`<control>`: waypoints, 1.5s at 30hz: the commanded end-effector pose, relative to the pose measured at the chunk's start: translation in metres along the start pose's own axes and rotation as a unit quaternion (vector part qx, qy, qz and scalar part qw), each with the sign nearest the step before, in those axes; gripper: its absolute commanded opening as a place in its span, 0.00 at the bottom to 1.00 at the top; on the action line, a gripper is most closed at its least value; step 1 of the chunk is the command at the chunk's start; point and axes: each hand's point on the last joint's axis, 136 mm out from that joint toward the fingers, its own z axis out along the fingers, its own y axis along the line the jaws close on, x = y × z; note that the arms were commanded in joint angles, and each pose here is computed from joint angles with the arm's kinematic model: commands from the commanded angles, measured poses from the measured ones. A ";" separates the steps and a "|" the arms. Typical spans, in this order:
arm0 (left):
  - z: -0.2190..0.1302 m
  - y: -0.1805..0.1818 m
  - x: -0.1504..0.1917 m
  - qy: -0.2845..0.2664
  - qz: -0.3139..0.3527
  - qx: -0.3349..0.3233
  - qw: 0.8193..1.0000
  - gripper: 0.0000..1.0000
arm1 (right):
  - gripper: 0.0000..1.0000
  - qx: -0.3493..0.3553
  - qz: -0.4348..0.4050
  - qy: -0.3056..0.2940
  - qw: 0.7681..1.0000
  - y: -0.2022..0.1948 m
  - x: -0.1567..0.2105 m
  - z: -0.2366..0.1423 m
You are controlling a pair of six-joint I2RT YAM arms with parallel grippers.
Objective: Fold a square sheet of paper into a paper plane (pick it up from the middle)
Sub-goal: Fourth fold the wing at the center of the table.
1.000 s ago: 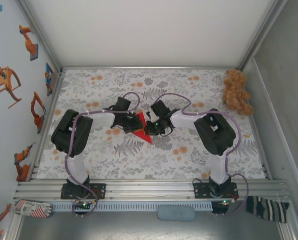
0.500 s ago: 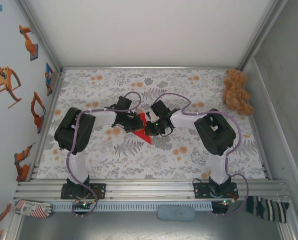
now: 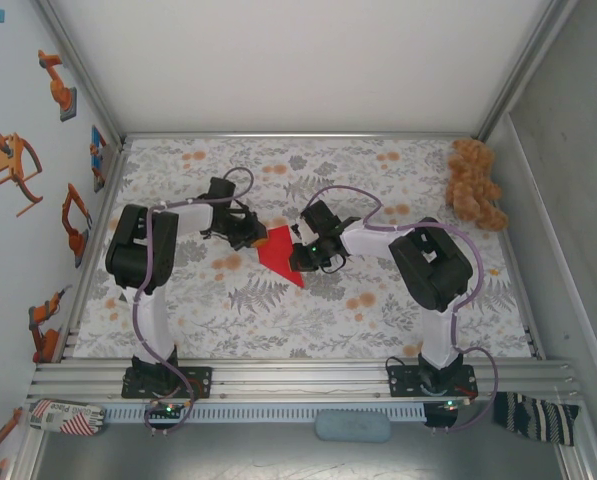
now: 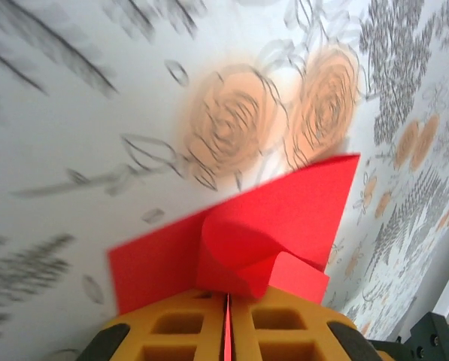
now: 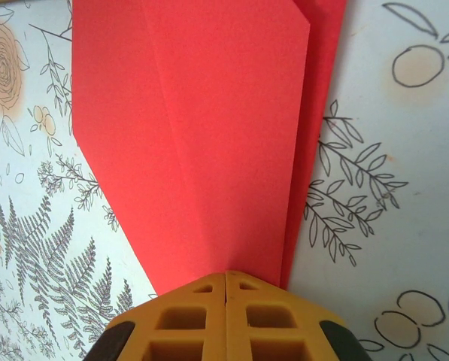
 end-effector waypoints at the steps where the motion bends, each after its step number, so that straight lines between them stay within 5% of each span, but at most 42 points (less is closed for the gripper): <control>1: -0.012 0.046 -0.030 -0.033 -0.022 -0.081 0.996 0.12 | 0.00 0.097 0.047 0.093 0.990 -0.051 0.057 0.008; 7: -0.030 0.040 -0.052 -0.052 -0.012 -0.098 0.994 0.13 | 0.00 0.067 0.053 0.062 0.994 -0.036 0.041 0.006; 17: -0.086 -0.016 -0.050 -0.127 0.011 -0.038 0.991 0.21 | 0.03 -0.053 0.058 -0.107 0.991 0.039 -0.044 -0.041; 31: -0.031 -0.056 0.029 -0.059 0.087 0.018 0.994 0.17 | 0.02 0.005 0.071 -0.053 0.996 0.015 -0.025 -0.009; 45: 0.016 -0.031 0.024 -0.017 0.089 -0.014 0.996 0.15 | 0.01 0.043 0.080 -0.002 0.996 -0.011 0.000 0.010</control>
